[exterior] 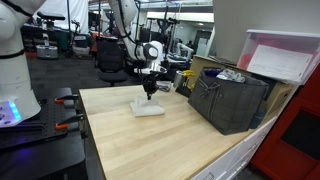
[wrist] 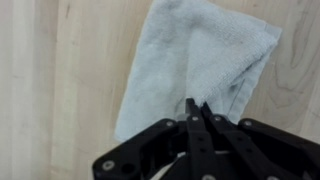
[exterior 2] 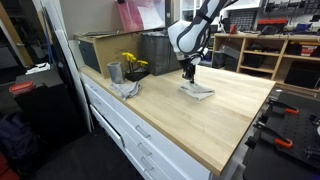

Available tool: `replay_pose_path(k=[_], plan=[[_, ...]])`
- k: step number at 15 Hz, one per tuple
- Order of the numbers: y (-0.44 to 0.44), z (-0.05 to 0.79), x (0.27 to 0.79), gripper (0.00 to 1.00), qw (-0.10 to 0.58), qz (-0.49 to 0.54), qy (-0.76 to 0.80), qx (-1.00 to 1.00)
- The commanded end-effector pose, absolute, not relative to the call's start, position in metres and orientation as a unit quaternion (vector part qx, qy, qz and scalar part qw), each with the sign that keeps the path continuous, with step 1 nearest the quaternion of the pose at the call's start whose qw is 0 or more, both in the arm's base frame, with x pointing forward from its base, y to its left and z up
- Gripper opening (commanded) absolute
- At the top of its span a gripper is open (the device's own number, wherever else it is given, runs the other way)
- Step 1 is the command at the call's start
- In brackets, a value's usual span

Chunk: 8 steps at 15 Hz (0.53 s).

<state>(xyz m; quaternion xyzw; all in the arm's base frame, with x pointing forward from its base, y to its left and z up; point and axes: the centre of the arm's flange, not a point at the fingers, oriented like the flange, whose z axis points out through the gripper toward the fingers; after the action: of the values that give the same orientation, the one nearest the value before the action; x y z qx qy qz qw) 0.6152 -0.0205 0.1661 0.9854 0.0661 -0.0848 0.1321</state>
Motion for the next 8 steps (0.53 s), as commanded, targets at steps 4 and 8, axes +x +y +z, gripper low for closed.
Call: replay_pose_path(k=[4,8], plan=[[-0.133,0.219,0.590,0.01,0.151,-0.070,-0.046,0.985],[-0.188,0.228,0.588,0.22,0.211,-0.067,-0.058,0.973]])
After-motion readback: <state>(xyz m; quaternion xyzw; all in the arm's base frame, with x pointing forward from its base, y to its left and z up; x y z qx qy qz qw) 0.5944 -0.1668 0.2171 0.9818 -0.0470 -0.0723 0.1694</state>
